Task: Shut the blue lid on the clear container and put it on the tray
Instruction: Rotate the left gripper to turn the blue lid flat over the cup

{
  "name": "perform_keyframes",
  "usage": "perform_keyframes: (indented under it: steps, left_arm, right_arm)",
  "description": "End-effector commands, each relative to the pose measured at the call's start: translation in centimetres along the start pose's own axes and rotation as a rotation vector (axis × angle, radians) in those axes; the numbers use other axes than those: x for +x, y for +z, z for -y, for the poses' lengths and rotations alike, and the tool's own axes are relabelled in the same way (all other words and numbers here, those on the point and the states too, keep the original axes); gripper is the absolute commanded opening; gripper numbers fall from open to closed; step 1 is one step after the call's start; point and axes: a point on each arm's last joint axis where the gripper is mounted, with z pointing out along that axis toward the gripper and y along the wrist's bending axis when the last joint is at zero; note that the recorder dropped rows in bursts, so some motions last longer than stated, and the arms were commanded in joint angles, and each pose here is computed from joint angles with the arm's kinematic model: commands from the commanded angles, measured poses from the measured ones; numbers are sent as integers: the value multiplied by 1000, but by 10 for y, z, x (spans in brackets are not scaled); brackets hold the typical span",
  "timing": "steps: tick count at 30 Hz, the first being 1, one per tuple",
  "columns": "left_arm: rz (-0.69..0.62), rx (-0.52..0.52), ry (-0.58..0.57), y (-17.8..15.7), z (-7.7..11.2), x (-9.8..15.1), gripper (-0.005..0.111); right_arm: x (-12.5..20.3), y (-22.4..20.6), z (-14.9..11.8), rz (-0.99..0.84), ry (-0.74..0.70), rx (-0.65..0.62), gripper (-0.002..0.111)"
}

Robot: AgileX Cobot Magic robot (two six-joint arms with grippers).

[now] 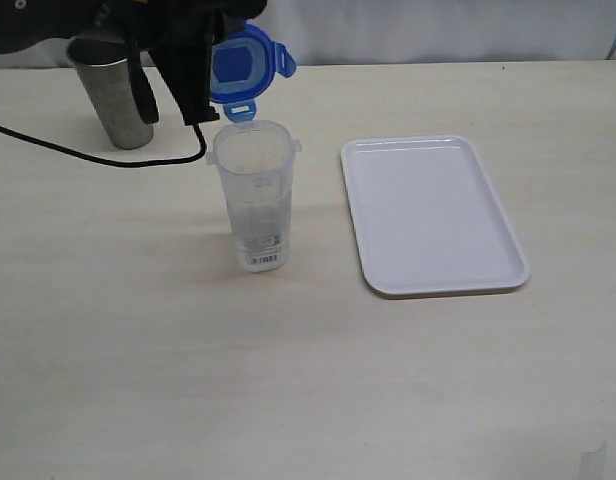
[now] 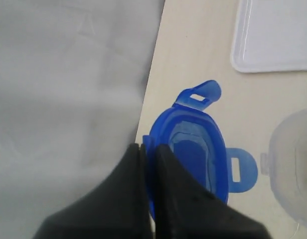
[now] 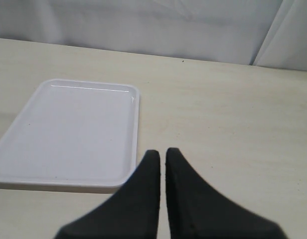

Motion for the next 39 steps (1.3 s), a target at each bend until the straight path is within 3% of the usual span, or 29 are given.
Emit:
perform_keyframes:
  steps: [1, 3, 6, 9, 14, 20, 30, 35, 39]
  left_arm:
    - [-104, -48, 20, -3, -5, 8, 0]
    - [-177, -101, 30, -6, -6, 8, 0]
    - [-220, -202, 101, -12, -2, -9, 0]
    - [-141, -179, 183, -16, 18, -35, 0]
    - [-139, -194, 255, -16, 34, -40, 0]
    - [-146, -204, 252, -12, 44, -32, 0]
    - [-127, -336, 188, -13, 30, -30, 0]
    - [-146, -329, 136, -6, 23, -17, 0]
    - [-136, -293, 102, 5, 29, -14, 0]
  right_arm:
    - [0, 0, 0, 4, -8, 4, 4]
    - [0, 0, 0, 4, -8, 4, 4]
    - [0, 0, 0, 4, -8, 4, 4]
    - [0, 0, 0, 4, -8, 4, 4]
    - [0, 0, 0, 4, -8, 4, 4]
    - [0, 0, 0, 4, -8, 4, 4]
    - [0, 0, 0, 4, -8, 4, 4]
    - [0, 0, 0, 4, -8, 4, 4]
    - [0, 0, 0, 4, -8, 4, 4]
